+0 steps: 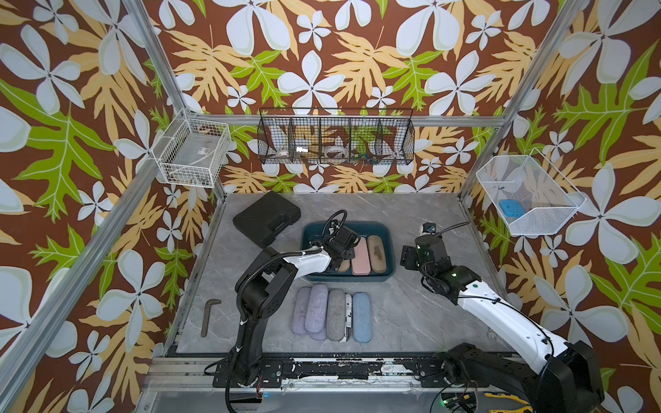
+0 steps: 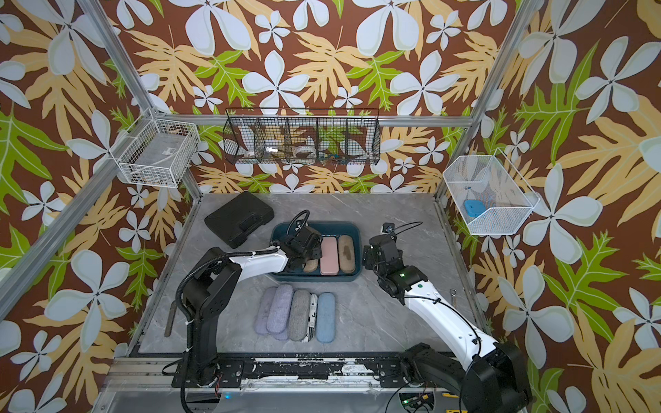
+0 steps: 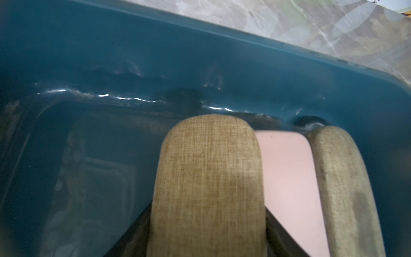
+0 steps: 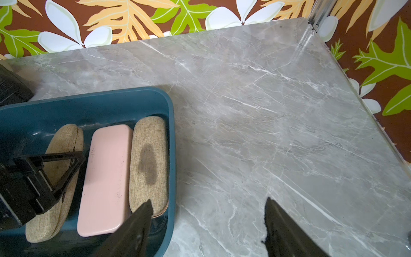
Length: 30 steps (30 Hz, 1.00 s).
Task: Put the glasses cases into the storage boxes
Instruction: Place the glasses case in the storage box.
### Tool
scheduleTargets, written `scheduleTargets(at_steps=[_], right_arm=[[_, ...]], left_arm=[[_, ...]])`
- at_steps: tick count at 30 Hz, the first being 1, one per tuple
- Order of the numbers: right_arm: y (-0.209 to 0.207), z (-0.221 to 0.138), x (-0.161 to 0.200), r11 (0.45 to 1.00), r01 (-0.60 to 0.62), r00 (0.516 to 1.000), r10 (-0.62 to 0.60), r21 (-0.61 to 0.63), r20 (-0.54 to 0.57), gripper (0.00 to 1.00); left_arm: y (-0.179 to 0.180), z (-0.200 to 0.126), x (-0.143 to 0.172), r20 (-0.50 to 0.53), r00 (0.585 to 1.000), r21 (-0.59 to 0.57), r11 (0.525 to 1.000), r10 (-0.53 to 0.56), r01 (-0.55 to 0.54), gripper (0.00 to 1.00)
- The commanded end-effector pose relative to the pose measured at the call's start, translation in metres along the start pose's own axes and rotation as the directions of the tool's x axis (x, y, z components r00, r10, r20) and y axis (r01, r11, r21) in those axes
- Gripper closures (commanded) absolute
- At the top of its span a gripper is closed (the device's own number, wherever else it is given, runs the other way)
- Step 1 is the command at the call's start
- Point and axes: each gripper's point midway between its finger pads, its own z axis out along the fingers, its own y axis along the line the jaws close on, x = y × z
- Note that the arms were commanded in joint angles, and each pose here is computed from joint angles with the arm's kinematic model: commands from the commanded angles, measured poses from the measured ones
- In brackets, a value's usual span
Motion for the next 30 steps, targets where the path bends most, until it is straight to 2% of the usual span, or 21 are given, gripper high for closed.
scheduleTargets(at_steps=[1, 19, 30], right_arm=[[0.001, 0.000, -0.002, 1.000, -0.003, 1.000, 0.003, 0.000, 0.001, 0.22], [0.005, 0.003, -0.004, 1.000, -0.006, 1.000, 0.006, -0.013, -0.002, 0.22], [0.008, 0.005, -0.005, 1.000, -0.004, 1.000, 0.004, -0.015, -0.004, 0.22]], left_arm=[[-0.006, 0.003, -0.007, 0.021, 0.999, 0.023, 0.999, -0.029, 0.028, 0.36], [-0.020, -0.008, -0.019, 0.027, 0.999, 0.077, 0.996, -0.038, 0.036, 0.25], [-0.027, -0.052, -0.050, 0.084, 0.994, 0.129, 0.990, -0.065, 0.054, 0.23]])
